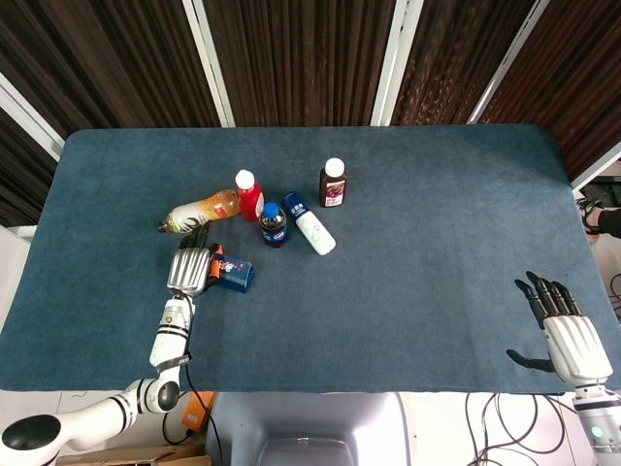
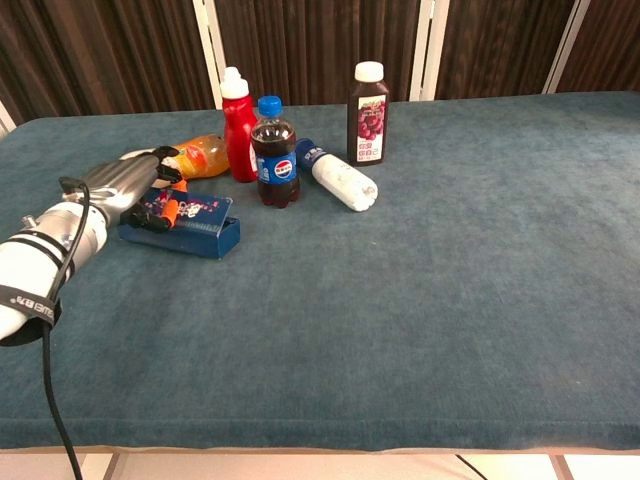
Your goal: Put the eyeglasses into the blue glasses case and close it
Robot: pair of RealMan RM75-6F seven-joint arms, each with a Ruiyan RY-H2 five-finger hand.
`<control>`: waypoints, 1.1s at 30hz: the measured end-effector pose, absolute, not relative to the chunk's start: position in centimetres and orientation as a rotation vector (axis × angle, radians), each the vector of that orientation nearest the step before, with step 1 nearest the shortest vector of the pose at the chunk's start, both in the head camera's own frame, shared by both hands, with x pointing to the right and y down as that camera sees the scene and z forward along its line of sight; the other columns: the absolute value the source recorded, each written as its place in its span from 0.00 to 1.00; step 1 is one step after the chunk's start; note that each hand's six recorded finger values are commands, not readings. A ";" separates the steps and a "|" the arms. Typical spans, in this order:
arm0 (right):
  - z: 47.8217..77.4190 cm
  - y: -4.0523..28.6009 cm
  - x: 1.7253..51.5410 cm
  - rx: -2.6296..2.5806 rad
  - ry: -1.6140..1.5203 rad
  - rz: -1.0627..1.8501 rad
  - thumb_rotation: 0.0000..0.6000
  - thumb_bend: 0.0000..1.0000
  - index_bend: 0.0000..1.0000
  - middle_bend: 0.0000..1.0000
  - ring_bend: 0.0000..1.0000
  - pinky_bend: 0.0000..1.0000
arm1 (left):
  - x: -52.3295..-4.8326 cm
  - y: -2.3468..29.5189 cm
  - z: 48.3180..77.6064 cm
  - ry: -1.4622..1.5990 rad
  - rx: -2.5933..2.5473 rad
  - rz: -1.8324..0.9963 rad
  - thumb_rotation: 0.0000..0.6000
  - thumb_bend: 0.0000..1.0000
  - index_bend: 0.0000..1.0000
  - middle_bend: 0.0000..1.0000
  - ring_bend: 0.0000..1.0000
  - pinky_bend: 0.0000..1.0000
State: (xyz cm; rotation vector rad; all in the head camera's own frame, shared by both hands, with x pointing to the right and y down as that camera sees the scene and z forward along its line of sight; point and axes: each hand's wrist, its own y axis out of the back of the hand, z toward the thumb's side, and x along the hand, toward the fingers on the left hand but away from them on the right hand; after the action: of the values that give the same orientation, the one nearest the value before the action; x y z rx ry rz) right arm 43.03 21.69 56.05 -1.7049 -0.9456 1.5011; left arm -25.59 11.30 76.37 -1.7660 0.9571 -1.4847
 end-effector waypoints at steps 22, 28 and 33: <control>56.0 21.7 43.1 -1.704 -0.948 1.501 1.00 0.08 0.00 0.00 0.00 0.00 | -25.5 10.9 76.3 0.983 -1.752 -1.468 1.00 0.36 0.00 0.00 0.00 0.16; 56.0 21.7 43.1 -1.702 -0.945 1.502 1.00 0.08 0.00 0.00 0.00 0.00 | -25.3 10.8 75.7 0.999 -1.757 -1.449 1.00 0.37 0.00 0.00 0.00 0.16; 56.1 21.7 43.0 -1.701 -0.937 1.505 1.00 0.08 0.00 0.00 0.00 0.00 | -25.4 11.0 73.7 1.031 -1.764 -1.376 1.00 0.37 0.00 0.00 0.00 0.16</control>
State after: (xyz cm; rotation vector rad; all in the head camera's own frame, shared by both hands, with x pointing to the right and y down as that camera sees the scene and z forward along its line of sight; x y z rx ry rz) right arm 43.04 21.74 56.14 -1.7013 -0.9372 1.5048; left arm -25.41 10.97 73.65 -1.7637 1.0312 -1.3761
